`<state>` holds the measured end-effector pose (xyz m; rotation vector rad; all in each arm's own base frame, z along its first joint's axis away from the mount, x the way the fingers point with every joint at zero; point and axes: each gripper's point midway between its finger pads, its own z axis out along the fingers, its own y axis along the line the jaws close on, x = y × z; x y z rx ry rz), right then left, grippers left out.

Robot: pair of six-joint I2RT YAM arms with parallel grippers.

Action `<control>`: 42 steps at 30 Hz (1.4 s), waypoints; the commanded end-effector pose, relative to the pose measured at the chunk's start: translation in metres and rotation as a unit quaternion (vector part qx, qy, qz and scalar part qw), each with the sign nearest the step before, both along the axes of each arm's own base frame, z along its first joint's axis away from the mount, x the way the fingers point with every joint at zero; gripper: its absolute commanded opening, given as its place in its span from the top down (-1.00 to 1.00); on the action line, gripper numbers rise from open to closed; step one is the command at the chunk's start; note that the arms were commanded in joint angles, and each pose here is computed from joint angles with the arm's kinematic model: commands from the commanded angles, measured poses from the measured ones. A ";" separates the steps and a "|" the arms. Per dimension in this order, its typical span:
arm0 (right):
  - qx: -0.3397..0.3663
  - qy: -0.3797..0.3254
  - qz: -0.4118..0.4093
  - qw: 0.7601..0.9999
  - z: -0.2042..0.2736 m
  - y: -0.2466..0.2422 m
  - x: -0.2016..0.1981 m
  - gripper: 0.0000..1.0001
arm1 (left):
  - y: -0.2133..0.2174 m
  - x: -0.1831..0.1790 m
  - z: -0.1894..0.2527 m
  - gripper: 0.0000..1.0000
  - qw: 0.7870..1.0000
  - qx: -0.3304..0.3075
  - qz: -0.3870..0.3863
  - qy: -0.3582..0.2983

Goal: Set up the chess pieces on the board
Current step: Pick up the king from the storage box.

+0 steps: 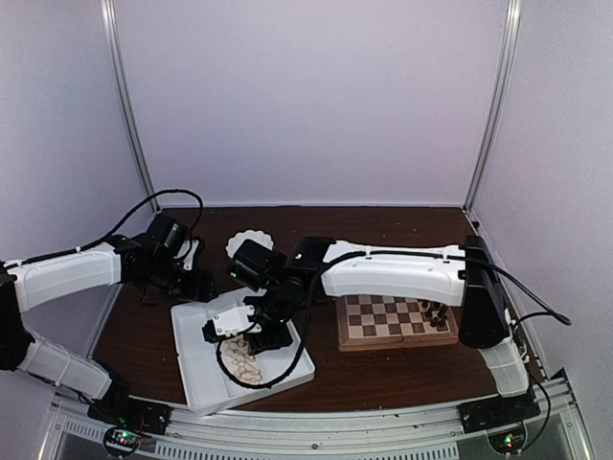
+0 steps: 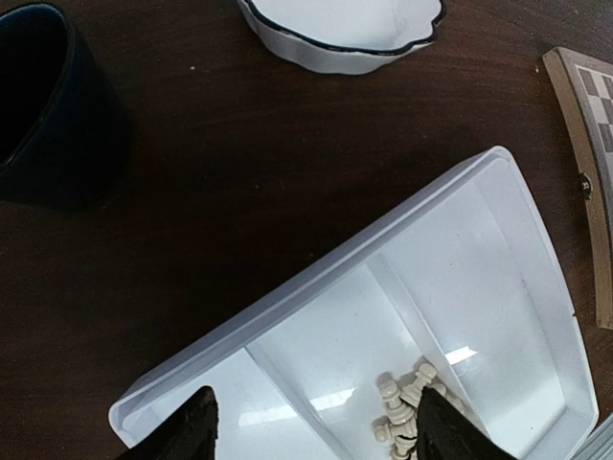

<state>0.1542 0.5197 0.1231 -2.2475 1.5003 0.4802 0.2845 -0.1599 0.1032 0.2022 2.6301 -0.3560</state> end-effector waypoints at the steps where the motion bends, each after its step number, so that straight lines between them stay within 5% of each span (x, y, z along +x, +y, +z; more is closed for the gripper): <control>1: 0.008 -0.024 -0.010 1.000 -0.008 0.019 0.002 0.30 | -0.001 0.001 0.021 -0.42 0.998 -0.040 0.017 -0.037; 16: -0.016 -0.030 -0.062 0.997 -0.049 0.040 0.015 0.34 | 0.011 -0.017 0.022 -0.43 0.998 -0.043 0.027 -0.040; 30: -0.042 -0.027 -0.054 0.997 -0.075 0.039 0.005 0.12 | 0.015 -0.024 0.020 -0.43 0.998 -0.040 0.029 -0.037; 42: -0.043 -0.044 -0.101 0.993 -0.088 0.053 0.022 0.35 | 0.013 -0.024 0.017 -0.43 0.998 -0.042 0.025 -0.029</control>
